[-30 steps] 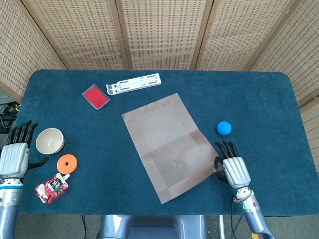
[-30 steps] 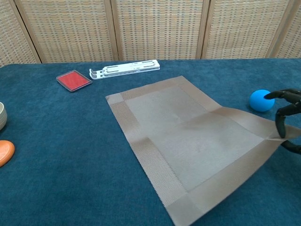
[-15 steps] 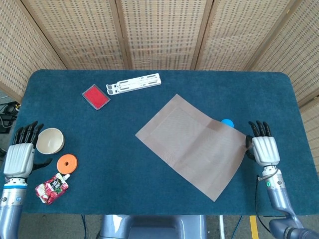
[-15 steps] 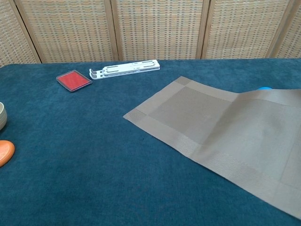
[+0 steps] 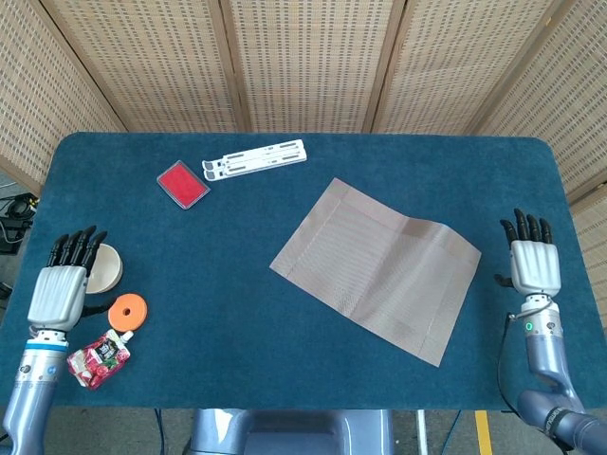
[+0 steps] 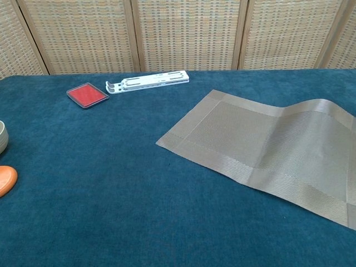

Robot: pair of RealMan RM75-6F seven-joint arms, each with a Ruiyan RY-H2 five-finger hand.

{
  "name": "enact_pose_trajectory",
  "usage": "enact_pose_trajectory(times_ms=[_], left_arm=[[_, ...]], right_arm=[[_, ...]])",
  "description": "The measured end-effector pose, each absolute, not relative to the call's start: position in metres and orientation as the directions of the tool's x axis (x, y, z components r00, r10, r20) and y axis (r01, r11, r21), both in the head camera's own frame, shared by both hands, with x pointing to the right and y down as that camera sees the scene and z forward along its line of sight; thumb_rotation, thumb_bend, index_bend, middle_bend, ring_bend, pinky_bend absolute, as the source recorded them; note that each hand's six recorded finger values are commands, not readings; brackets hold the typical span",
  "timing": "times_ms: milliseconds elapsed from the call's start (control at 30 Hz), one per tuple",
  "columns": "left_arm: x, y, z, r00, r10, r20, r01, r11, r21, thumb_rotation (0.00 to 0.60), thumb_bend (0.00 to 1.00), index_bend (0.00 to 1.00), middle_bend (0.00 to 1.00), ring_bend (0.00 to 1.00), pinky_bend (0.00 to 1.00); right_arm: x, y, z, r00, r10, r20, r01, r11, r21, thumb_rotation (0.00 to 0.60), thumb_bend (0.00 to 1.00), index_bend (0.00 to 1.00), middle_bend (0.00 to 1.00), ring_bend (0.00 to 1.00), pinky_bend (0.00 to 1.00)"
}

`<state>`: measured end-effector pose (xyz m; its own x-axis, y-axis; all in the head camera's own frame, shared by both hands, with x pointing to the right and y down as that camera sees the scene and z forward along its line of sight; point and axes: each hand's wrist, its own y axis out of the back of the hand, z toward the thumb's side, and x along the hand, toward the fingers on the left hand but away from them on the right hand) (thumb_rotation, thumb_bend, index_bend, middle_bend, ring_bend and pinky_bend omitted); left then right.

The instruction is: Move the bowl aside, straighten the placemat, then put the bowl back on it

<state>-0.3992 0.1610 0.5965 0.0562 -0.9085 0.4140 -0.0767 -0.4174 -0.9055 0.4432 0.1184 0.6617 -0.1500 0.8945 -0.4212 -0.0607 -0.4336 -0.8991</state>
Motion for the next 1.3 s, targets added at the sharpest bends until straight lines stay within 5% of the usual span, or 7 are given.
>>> enact_pose_trajectory(times_ms=[267, 600, 1300], left_arm=[[-0.357, 0.141, 0.600, 0.172, -0.900, 0.401, -0.056, -0.415, -0.908, 0.600, 0.06, 0.11, 0.00, 0.00, 0.00], [-0.284, 0.104, 0.613, 0.329, -0.869, 0.370, -0.018, -0.397, -0.918, 0.600, 0.05, 0.15, 0.00, 0.00, 0.00], [-0.168, 0.067, 0.711, 0.412, -0.739, 0.533, 0.223, -0.485, -0.845, 0.600, 0.03, 0.15, 0.00, 0.00, 0.00]], right_arm=[[0.456, 0.155, 0.625, -0.187, 0.902, -0.390, 0.167, -0.362, -0.917, 0.600, 0.18, 0.17, 0.00, 0.00, 0.00], [0.456, 0.163, 0.596, -0.144, 0.925, -0.352, 0.228, -0.316, -0.921, 0.600, 0.18, 0.17, 0.00, 0.00, 0.00], [0.473, 0.156, 0.587, -0.162, 0.918, -0.361, 0.271, -0.310, -0.911, 0.600, 0.17, 0.17, 0.00, 0.00, 0.00]])
